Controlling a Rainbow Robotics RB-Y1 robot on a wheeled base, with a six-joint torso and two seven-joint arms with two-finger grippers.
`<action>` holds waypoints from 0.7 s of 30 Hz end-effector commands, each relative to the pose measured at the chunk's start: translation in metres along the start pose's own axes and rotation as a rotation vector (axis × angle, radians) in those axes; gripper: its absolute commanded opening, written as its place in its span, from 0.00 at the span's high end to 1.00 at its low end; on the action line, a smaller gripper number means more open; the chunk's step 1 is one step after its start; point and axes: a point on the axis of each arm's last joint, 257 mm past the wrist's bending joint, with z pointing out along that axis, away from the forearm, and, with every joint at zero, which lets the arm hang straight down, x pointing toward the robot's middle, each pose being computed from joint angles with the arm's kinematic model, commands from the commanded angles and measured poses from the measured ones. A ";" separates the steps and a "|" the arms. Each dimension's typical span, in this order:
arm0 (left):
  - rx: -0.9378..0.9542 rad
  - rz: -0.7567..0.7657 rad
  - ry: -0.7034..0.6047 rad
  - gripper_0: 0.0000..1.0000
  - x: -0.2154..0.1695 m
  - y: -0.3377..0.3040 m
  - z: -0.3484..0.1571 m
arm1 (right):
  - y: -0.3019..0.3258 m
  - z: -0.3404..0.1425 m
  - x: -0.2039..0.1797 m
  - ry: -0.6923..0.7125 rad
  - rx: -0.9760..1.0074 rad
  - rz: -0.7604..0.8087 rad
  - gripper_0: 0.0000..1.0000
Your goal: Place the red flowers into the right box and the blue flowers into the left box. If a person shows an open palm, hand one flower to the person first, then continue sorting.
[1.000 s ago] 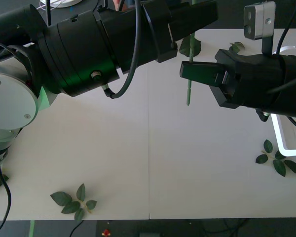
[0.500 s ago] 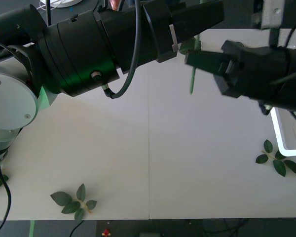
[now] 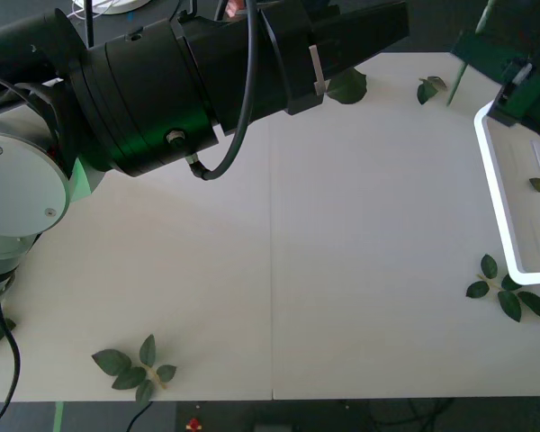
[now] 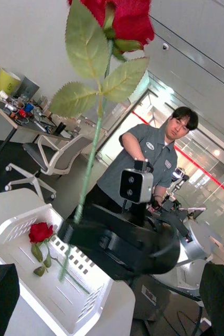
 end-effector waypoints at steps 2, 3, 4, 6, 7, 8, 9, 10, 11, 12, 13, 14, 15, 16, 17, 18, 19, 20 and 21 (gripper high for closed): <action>0.018 0.036 0.006 0.00 -0.006 -0.010 0.002 | 0.000 0.030 -0.031 -0.062 0.029 -0.194 1.00; 0.018 0.036 0.006 0.00 -0.006 -0.010 0.002 | -0.001 0.038 -0.032 -0.067 0.034 -0.215 1.00; 0.018 0.036 0.006 0.00 -0.006 -0.010 0.002 | -0.003 0.045 -0.035 -0.080 0.043 -0.231 1.00; 0.018 0.036 0.006 0.00 -0.006 -0.010 0.002 | -0.004 0.056 -0.037 -0.093 0.049 -0.249 1.00; 0.018 0.036 0.006 0.00 -0.006 -0.010 0.002 | -0.005 0.066 -0.039 -0.104 0.053 -0.260 1.00; 0.018 0.036 0.006 0.00 -0.006 -0.010 0.002 | -0.007 0.072 -0.040 -0.111 0.060 -0.269 1.00; 0.018 0.036 0.006 0.00 -0.006 -0.010 0.002 | -0.008 0.080 -0.042 -0.121 0.065 -0.282 1.00; 0.018 0.036 0.006 0.00 -0.006 -0.010 0.002 | -0.008 0.088 -0.044 -0.130 0.069 -0.298 1.00; 0.018 0.036 0.006 0.00 -0.006 -0.010 0.002 | -0.009 0.093 -0.045 -0.138 0.075 -0.304 1.00; 0.018 0.036 0.006 0.00 -0.006 -0.010 0.002 | -0.010 0.099 -0.046 -0.144 0.079 -0.312 1.00; 0.018 0.036 0.006 0.00 -0.006 -0.010 0.002 | -0.011 0.104 -0.045 -0.145 0.084 -0.323 1.00; 0.018 0.036 0.006 0.00 -0.006 -0.010 0.002 | -0.011 0.111 -0.046 -0.148 0.087 -0.341 1.00; 0.018 0.036 0.006 0.00 -0.006 -0.010 0.002 | -0.012 0.114 -0.046 -0.151 0.091 -0.345 1.00; 0.018 0.036 0.006 0.00 -0.006 -0.010 0.002 | -0.014 0.119 -0.045 -0.152 0.098 -0.355 1.00; 0.018 0.036 0.006 0.00 -0.006 -0.010 0.002 | -0.015 0.124 -0.045 -0.152 0.100 -0.365 1.00; 0.018 0.036 0.006 0.00 -0.006 -0.010 0.002 | -0.016 0.129 -0.046 -0.152 0.105 -0.381 1.00; 0.018 0.036 0.006 0.00 -0.006 -0.010 0.002 | -0.017 0.133 -0.046 -0.152 0.107 -0.390 1.00; 0.018 0.036 0.006 0.00 -0.006 -0.010 0.002 | -0.017 0.137 -0.047 -0.156 0.111 -0.404 1.00; 0.018 0.036 0.006 0.00 -0.006 -0.010 0.002 | -0.018 0.142 -0.049 -0.156 0.116 -0.419 1.00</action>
